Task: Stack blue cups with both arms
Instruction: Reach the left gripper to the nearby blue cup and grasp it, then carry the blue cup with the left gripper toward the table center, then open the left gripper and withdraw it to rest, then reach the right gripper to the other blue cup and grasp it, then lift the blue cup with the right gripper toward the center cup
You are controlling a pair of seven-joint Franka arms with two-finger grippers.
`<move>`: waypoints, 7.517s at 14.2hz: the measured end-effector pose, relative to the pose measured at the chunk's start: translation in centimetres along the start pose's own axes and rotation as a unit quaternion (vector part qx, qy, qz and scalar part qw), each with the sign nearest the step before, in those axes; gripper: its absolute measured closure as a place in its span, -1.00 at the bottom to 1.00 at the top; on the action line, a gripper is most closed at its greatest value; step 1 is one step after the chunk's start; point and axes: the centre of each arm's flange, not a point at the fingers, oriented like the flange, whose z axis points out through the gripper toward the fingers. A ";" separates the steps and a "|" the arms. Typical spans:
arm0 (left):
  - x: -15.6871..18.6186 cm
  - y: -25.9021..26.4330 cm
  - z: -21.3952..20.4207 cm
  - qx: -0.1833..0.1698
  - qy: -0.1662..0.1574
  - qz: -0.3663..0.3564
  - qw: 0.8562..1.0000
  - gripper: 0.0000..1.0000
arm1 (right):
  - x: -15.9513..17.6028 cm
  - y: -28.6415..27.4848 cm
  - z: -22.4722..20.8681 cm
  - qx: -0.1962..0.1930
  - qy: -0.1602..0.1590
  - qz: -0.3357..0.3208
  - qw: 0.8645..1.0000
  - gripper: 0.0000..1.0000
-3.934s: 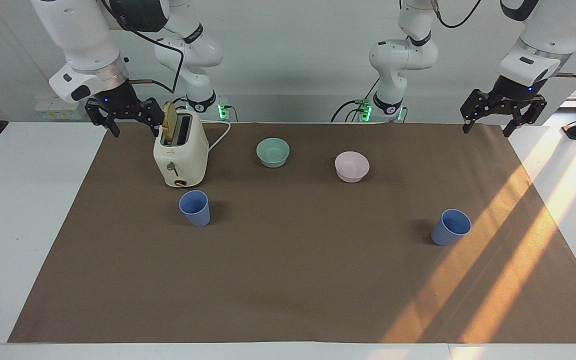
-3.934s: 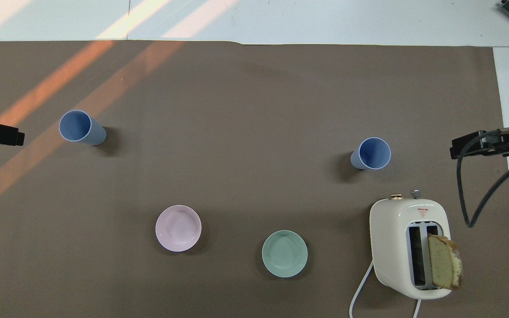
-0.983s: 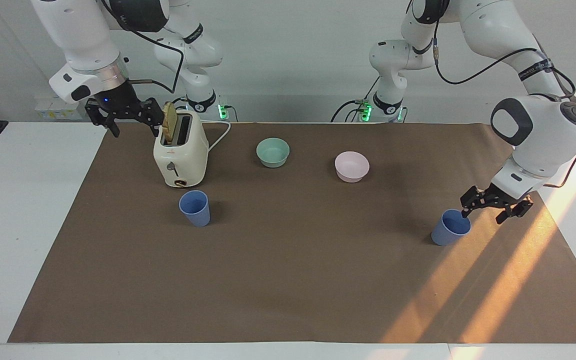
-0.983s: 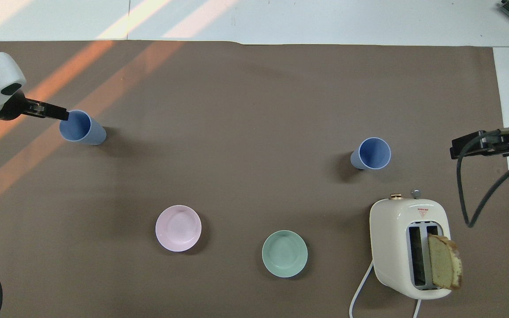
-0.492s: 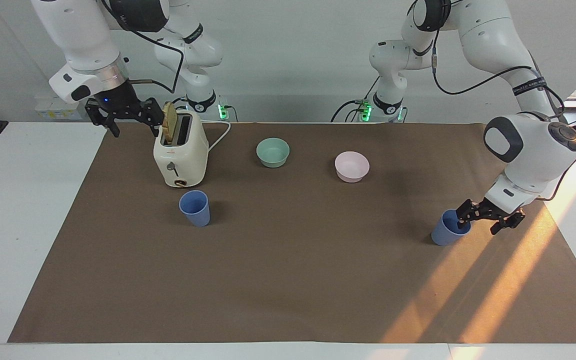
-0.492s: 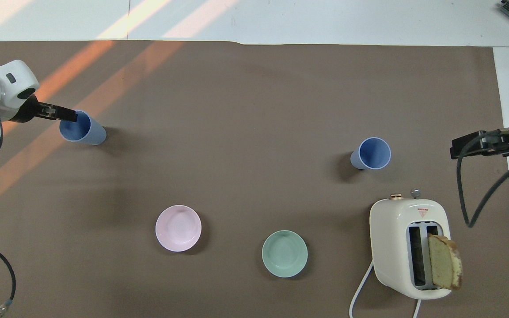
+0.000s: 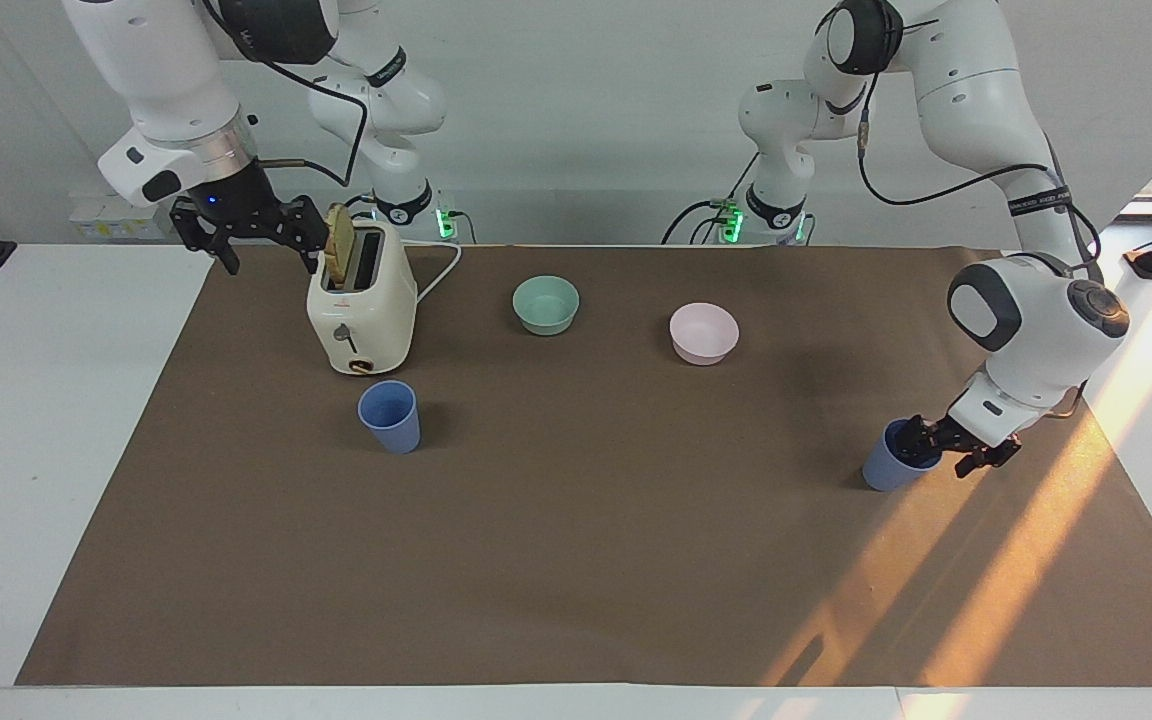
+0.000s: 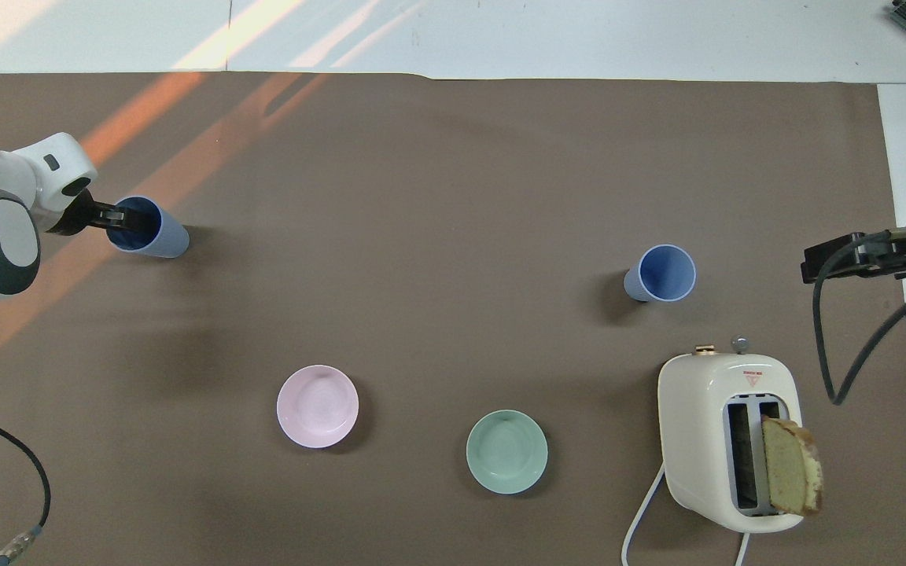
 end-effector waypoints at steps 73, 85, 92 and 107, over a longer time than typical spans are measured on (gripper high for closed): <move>-4.6 9.4 -28.3 0.018 -0.015 -0.023 0.999 -1.00 | 4.7 -2.0 10.9 0.005 0.016 -0.018 1.000 -1.00; -5.6 10.1 -29.1 0.017 -0.033 -0.019 0.999 -1.00 | 7.3 -4.5 22.8 0.008 -0.024 -0.033 0.999 -1.00; -5.8 10.2 -29.5 0.019 -0.033 -0.019 0.999 -1.00 | 7.4 -4.8 27.9 0.009 -0.030 -0.036 0.999 -0.65; -5.9 10.1 -29.6 0.019 -0.033 -0.020 0.999 -1.00 | 8.9 -15.3 13.5 0.010 -0.005 -0.047 0.999 0.93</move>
